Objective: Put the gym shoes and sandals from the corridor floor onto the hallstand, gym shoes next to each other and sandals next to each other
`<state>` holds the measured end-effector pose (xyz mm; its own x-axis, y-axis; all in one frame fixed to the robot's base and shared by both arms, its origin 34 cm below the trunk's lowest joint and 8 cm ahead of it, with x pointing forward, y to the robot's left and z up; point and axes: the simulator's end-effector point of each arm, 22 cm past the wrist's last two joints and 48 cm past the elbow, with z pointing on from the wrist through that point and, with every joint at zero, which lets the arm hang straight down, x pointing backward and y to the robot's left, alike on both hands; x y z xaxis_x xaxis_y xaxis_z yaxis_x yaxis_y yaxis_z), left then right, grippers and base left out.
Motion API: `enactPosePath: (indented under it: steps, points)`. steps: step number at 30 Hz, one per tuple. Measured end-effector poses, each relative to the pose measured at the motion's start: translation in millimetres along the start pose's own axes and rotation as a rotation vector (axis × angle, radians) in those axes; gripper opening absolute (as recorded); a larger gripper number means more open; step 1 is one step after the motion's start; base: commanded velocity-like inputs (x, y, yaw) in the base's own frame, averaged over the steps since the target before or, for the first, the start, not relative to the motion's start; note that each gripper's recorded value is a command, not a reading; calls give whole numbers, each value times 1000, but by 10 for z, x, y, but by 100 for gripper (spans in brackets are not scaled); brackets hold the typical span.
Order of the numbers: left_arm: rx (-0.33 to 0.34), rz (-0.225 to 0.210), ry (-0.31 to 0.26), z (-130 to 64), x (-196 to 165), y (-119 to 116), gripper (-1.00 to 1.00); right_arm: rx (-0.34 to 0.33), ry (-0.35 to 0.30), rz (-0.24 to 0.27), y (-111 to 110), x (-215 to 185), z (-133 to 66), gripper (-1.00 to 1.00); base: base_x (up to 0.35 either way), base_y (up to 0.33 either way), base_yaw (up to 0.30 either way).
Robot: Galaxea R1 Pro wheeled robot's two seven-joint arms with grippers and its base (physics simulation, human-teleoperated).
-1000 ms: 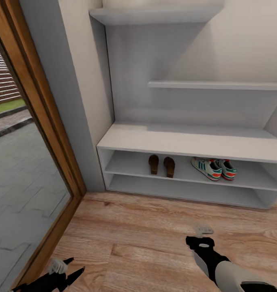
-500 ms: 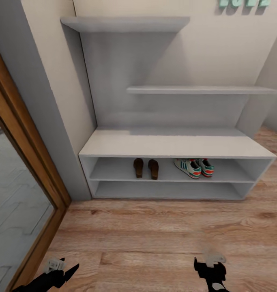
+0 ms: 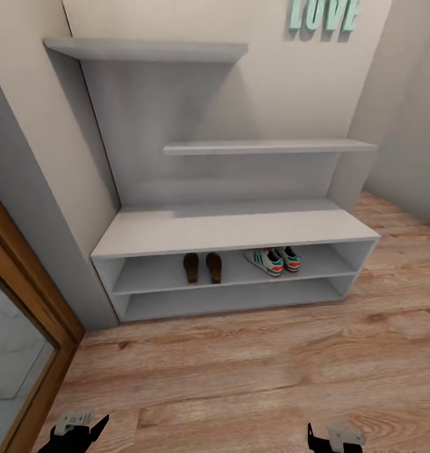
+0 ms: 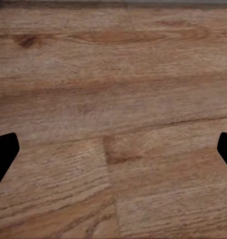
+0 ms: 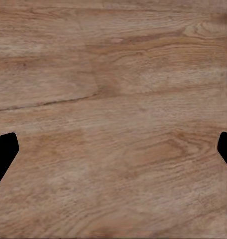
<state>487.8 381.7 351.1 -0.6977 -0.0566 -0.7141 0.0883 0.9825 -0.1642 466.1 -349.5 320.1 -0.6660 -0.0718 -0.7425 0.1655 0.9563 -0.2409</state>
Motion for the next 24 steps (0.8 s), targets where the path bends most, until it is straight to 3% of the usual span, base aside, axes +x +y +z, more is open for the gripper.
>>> enactPosePath:
  steps: [15, 21, 24]
  points:
    - [-263, -41, 38, -283, 174, 281, 100, 1, -28, 3, -174, 61, -500, 100, 0, 0, -277]
    - [-315, -55, 45, -404, 229, 246, 100, 0, -29, 2, -208, -31, -587, 100, 0, 0, -271]
    - [-350, -69, 66, -443, 341, 116, 100, -1, -28, 2, -209, -80, -627, 100, 0, 0, -265]
